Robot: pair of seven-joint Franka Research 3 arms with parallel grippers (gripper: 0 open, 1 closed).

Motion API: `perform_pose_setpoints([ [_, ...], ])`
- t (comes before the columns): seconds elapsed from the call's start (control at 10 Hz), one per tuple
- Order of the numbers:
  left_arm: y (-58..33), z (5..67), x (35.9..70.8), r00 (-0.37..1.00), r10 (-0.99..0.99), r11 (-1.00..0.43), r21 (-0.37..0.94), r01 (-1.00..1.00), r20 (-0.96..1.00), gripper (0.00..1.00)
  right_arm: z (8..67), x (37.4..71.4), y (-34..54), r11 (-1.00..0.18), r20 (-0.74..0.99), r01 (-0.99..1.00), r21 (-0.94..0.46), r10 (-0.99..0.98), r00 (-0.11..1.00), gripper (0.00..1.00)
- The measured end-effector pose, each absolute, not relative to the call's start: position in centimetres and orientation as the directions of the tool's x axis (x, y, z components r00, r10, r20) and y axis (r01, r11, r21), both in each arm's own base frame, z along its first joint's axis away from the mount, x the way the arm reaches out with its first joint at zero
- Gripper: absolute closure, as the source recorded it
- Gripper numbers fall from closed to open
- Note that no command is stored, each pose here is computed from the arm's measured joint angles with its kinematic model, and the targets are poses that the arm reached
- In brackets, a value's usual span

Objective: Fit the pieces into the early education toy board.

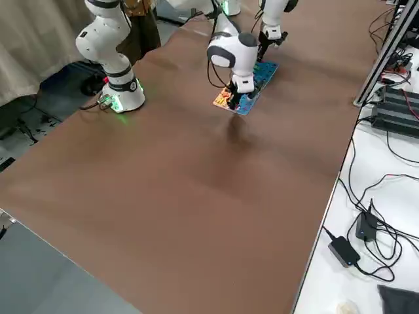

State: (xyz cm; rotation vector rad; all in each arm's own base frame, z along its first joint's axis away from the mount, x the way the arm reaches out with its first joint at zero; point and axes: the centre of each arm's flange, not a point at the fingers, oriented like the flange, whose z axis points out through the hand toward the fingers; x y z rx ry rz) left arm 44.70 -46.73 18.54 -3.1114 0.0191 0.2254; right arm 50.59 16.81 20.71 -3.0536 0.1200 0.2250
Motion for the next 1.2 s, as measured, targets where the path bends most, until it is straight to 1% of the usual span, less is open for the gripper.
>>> perform_pose_setpoints([
  [0.2, -46.7, 18.4, 44.7, 0.989, -0.009, -1.0, -0.021, -0.012, -0.146, 0.87, 20.7, 50.0, 18.5, -0.993, -0.137, -0.09, -0.07, -0.08, 0.987, 0.64],
  [0.5, -46.7, 18.5, 44.8, 0.989, -0.007, -1.0, -0.021, -0.01, -0.145, 0.86, 20.9, 50.2, 19.2, -0.992, -0.101, -0.09, -0.083, -0.082, 0.992, 0.64],
  [0.7, -46.5, 18.5, 45.1, 0.99, 0.0, -1.0, -0.021, -0.003, -0.143, 0.62, 20.4, 50.0, 19.5, -0.992, -0.096, -0.089, -0.085, -0.08, 0.992, 0.64],
  [1.2, -46.5, 18.9, 45.6, 0.991, 0.005, -1.0, -0.015, 0.003, -0.135, 0.62, 18.9, 49.8, 19.3, -0.991, -0.112, -0.104, -0.079, -0.095, 0.989, 0.64],
])
